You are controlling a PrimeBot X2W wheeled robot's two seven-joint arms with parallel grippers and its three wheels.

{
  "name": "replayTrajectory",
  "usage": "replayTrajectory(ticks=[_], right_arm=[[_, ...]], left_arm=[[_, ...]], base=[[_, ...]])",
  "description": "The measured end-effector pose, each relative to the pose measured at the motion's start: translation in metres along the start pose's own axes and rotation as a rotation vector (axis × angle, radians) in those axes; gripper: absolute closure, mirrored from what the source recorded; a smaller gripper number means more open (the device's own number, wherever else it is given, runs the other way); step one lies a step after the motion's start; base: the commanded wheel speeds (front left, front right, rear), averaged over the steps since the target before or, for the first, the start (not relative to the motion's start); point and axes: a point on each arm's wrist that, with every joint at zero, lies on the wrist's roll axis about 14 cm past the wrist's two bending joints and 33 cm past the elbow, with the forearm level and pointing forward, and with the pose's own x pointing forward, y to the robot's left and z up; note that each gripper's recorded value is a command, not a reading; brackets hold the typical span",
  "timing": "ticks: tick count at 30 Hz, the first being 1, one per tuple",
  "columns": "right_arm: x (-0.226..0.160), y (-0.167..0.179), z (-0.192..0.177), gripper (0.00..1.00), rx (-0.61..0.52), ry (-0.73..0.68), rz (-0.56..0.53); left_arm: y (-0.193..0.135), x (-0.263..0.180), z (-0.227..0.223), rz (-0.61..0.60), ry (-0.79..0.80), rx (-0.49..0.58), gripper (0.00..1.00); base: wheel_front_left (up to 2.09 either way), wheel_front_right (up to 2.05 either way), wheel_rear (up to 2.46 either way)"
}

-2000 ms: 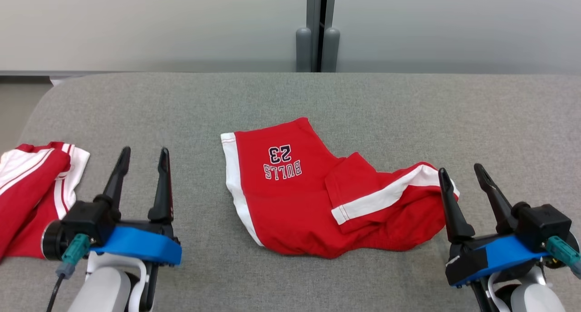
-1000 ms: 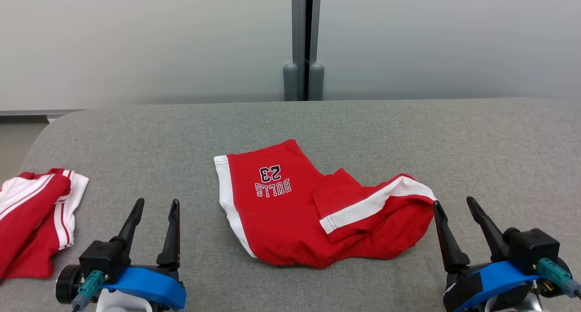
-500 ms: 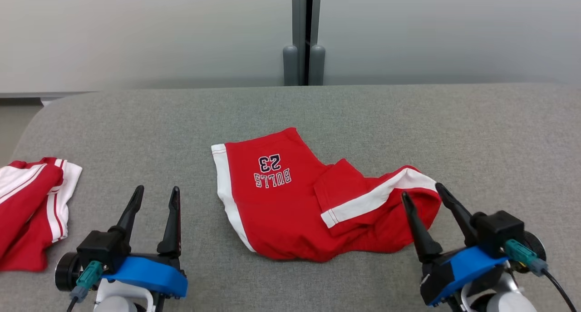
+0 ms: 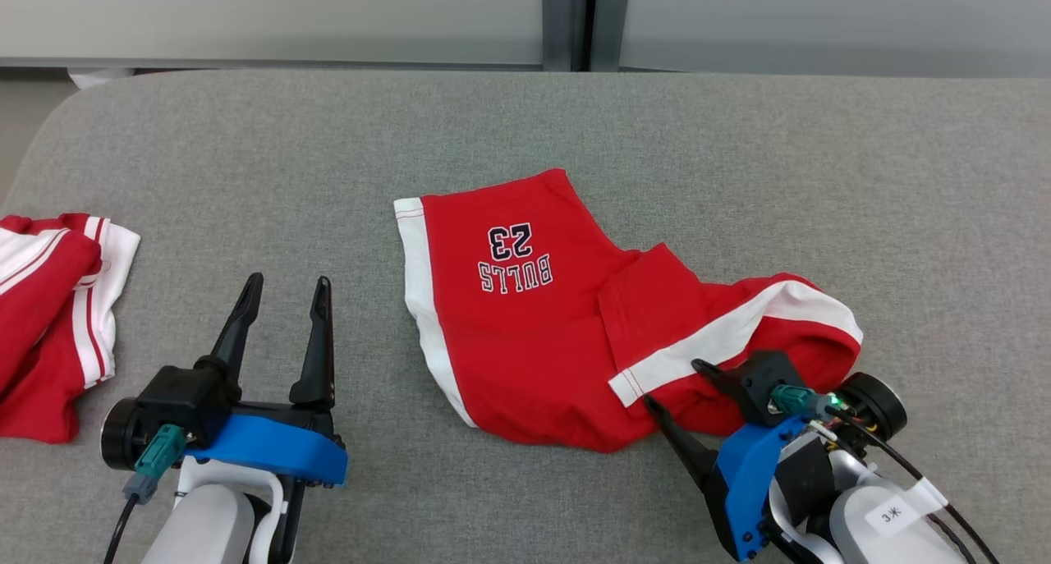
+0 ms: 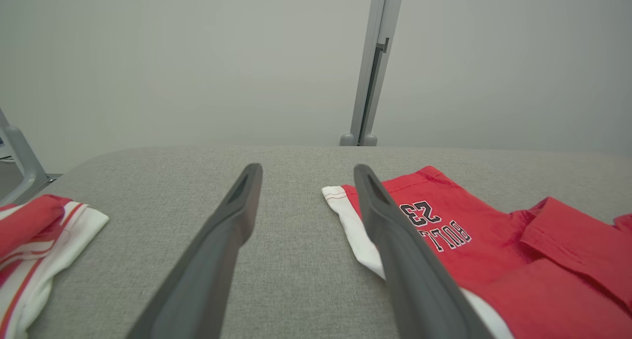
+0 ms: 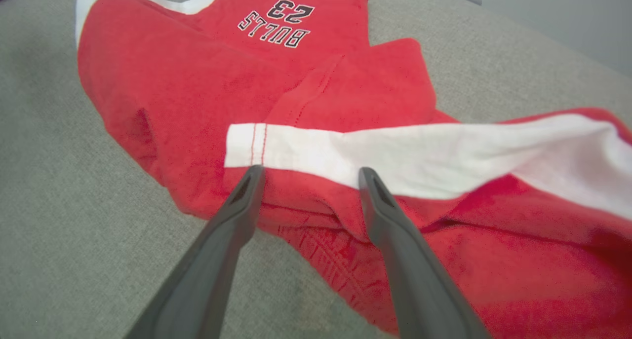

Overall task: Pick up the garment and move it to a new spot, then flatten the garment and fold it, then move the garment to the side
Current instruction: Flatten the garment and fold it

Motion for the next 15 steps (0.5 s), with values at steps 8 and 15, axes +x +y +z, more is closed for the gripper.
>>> replayTrajectory(ticks=[8, 15], right_arm=[[0.010, 0.006, -0.025, 1.00, -0.003, 0.138, 0.055], [0.005, -0.006, 0.016, 1.00, 0.052, -0.052, 0.011]], left_arm=[[0.004, 0.005, -0.006, 0.015, 0.009, -0.008, 0.00], [0.002, 0.007, -0.002, 0.008, -0.004, -0.005, 0.00]], base=[[0.00, 0.00, 0.00], [0.00, 0.00, 0.00]])
